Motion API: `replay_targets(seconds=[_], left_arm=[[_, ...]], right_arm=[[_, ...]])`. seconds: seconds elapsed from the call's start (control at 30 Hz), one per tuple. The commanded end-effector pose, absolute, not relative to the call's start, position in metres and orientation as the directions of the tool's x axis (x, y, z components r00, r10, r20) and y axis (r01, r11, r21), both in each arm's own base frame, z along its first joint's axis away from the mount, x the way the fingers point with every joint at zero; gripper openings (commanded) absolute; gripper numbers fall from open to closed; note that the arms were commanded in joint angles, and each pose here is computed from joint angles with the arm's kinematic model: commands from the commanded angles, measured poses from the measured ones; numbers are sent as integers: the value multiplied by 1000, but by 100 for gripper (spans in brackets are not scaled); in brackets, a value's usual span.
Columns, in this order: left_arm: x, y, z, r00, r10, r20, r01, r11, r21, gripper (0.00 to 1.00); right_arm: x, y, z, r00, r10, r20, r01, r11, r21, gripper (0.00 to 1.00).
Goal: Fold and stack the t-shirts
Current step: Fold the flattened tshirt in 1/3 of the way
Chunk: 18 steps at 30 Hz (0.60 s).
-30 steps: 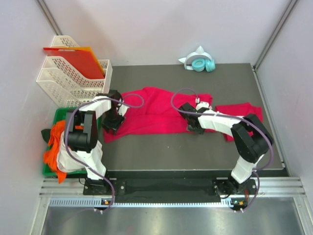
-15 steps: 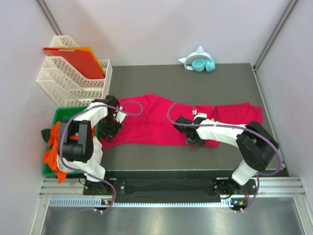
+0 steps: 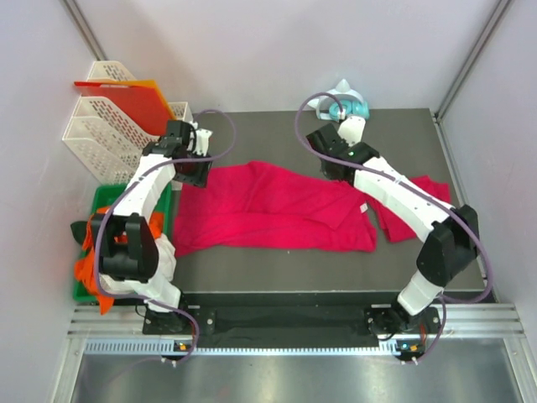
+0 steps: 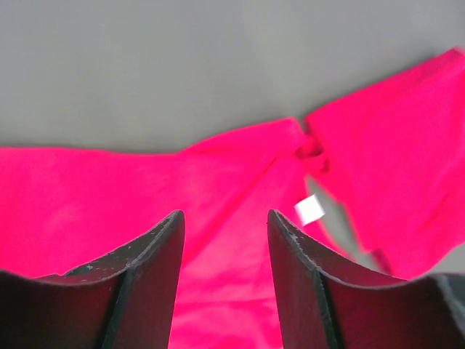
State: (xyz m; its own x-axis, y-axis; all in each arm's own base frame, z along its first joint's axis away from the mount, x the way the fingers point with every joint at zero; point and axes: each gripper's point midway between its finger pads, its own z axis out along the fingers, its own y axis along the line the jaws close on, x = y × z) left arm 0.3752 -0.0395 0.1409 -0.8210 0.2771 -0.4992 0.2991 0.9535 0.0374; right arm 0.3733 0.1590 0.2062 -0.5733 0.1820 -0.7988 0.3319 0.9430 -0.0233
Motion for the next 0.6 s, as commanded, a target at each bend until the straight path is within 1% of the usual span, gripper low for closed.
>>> replay_targets(seconds=[0.0, 0.03, 0.07, 0.1, 0.2, 0.23, 0.37, 0.57], left_arm=[[419, -46, 128, -826, 166, -538, 204, 979, -11, 53], [423, -45, 109, -855, 164, -492, 195, 981, -12, 52], [434, -41, 112, -855, 157, -494, 176, 984, 7, 51], [433, -40, 93, -886, 154, -437, 166, 986, 12, 50], [445, -38, 77, -897, 155, -415, 160, 987, 23, 49], [451, -39, 77, -889, 156, -430, 161, 987, 25, 49], [457, -41, 64, -893, 143, -426, 153, 988, 10, 49], [450, -49, 46, -921, 113, -373, 137, 990, -40, 48]], right_arm=[[406, 140, 184, -634, 45, -772, 272, 948, -168, 49], [414, 134, 182, -637, 59, -768, 280, 946, -160, 48], [418, 134, 179, -649, 48, -759, 264, 950, -166, 47], [425, 134, 175, -654, 42, -756, 262, 949, -174, 48], [443, 133, 162, -665, 45, -746, 260, 950, -175, 47], [449, 128, 158, -669, 54, -742, 267, 948, -171, 47], [471, 128, 149, -682, 69, -728, 277, 946, -170, 47], [483, 128, 116, -731, 91, -676, 257, 955, -149, 47]])
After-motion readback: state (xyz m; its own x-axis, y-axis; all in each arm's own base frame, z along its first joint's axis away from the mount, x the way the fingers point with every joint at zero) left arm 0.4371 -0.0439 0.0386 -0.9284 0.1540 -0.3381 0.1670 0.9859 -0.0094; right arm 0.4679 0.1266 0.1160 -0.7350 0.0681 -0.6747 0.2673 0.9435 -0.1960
